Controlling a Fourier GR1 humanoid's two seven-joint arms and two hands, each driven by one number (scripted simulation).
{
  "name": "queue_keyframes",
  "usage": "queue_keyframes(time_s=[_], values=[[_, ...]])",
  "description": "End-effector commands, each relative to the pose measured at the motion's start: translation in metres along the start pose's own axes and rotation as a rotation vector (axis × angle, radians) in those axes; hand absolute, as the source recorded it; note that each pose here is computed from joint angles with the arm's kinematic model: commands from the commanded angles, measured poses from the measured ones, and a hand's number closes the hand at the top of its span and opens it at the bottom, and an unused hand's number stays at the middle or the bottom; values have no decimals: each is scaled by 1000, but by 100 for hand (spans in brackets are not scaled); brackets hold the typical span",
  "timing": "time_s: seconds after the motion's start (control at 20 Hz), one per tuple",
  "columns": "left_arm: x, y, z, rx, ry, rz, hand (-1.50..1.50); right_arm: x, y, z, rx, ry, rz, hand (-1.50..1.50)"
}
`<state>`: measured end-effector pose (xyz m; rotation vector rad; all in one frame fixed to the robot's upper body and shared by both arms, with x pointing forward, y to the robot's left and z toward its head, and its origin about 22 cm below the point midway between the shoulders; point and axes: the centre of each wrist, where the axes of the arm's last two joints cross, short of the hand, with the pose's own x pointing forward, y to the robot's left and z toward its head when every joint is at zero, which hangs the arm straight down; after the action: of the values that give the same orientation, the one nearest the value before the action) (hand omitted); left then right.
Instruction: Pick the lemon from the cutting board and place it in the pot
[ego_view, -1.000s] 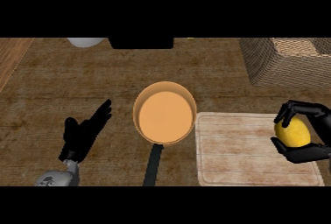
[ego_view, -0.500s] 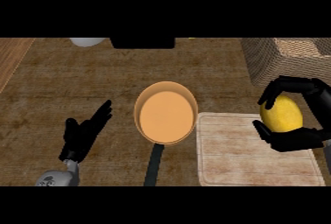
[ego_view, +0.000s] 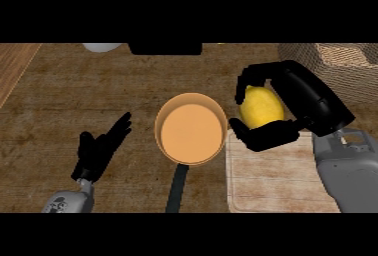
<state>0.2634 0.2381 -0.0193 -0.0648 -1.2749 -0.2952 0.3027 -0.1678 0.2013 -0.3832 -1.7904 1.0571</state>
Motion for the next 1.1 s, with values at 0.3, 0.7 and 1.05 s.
queue_keyframes(time_s=[0.3,0.7,1.05], values=[[-12,-4,9,-15,3,16,0,51,54,-71,81,56,365,150],[-7,13,2,-9,-2,-1,0,57,103,-103,354,232,546,150],[4,-18,-7,-5,-26,-5,0,43,144,-119,494,436,514,-150]])
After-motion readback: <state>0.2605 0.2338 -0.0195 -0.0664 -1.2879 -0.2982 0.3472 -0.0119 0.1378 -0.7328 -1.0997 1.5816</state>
